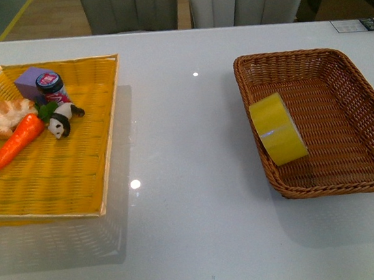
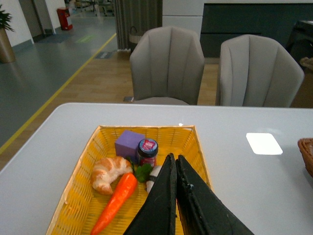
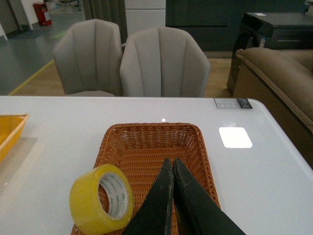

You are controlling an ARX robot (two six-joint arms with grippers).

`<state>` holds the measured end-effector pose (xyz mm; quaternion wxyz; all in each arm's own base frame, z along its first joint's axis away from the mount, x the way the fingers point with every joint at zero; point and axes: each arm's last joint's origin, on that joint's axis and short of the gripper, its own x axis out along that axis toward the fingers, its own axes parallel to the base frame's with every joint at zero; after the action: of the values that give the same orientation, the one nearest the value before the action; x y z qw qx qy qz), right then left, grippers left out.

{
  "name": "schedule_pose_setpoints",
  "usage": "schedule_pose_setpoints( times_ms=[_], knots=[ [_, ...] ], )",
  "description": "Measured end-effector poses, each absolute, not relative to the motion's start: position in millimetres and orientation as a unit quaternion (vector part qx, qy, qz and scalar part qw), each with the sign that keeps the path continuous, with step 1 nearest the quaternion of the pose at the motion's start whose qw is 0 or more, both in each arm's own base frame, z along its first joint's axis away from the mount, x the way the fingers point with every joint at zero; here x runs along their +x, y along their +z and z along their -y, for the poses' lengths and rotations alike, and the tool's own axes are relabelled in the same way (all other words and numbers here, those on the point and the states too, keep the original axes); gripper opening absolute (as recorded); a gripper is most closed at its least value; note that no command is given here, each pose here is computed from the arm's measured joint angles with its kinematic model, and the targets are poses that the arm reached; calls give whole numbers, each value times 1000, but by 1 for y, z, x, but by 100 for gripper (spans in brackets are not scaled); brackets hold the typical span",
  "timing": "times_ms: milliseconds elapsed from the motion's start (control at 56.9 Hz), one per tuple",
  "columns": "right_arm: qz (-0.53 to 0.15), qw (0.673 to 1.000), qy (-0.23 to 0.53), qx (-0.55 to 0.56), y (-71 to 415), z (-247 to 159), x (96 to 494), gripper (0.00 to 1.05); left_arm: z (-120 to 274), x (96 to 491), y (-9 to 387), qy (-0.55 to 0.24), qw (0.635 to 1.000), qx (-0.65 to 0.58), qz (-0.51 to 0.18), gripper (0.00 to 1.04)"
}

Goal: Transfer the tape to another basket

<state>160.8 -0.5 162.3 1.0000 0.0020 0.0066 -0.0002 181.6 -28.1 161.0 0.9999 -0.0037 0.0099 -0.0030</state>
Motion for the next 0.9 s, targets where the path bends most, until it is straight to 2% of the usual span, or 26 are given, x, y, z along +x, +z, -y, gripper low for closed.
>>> schedule_pose_setpoints(
  times_ms=[509, 896],
  knots=[
    [6, 1000, -2, 2, 171, 0, 134, 2, 1, 144, 164, -1, 1000, -5, -6, 2],
    [11, 1000, -1, 2, 174, 0, 120, 2, 1, 127, 170, -2, 1000, -5, 5, 2]
  ],
)
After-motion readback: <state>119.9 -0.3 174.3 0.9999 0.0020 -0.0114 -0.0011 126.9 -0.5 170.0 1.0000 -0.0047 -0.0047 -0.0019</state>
